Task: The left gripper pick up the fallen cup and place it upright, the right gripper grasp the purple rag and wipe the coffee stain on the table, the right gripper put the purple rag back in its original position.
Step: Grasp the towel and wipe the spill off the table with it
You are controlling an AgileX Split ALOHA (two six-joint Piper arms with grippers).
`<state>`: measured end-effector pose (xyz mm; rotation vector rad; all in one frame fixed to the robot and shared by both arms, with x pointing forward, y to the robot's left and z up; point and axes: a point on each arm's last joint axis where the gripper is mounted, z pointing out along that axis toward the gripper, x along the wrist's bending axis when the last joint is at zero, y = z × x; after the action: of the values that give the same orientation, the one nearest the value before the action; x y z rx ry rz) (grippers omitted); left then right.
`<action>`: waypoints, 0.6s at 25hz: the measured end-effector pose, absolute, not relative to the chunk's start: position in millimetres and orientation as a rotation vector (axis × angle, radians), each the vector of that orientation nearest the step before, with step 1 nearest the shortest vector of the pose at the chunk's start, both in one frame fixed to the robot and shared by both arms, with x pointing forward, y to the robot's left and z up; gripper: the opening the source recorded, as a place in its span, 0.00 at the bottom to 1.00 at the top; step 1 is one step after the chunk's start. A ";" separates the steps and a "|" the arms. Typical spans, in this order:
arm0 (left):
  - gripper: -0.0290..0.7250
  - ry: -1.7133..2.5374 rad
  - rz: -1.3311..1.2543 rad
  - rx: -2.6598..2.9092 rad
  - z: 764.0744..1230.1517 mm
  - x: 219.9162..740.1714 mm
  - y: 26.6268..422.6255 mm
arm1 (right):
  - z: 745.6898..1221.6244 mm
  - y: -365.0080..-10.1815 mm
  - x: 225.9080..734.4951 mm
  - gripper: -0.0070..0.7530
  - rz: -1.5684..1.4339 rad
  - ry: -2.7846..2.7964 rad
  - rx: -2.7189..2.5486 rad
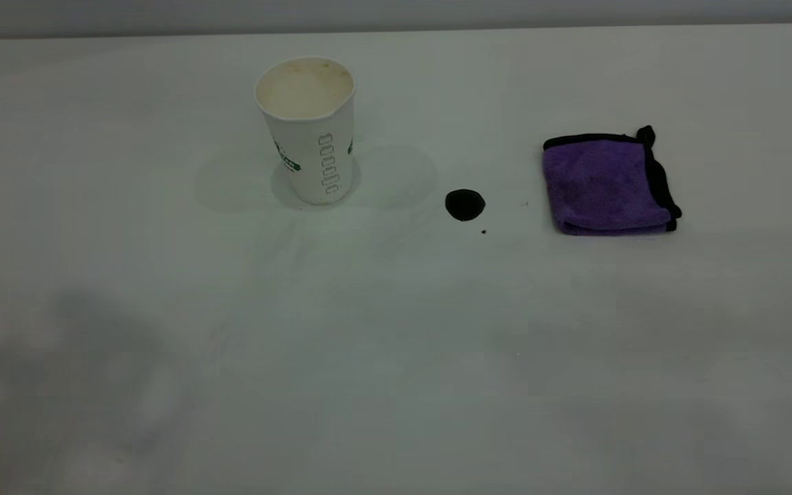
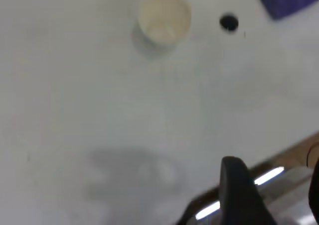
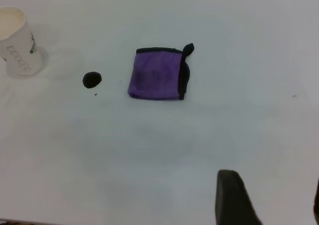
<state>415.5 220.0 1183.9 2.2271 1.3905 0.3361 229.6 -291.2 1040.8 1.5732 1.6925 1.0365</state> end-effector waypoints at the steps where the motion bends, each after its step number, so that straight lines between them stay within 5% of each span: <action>1: 0.55 1.402 0.325 2.235 1176.6 406.8 223.6 | 1040.8 -291.2 229.6 0.57 1.036 1.693 1.573; 15: 0.71 1.601 0.296 2.264 1080.7 318.3 267.5 | 1040.8 -291.2 229.6 0.57 1.037 1.693 1.573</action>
<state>318.3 267.5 1080.7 2.2642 1.6007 0.2960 229.6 -291.2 1040.8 1.5733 1.6927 1.0368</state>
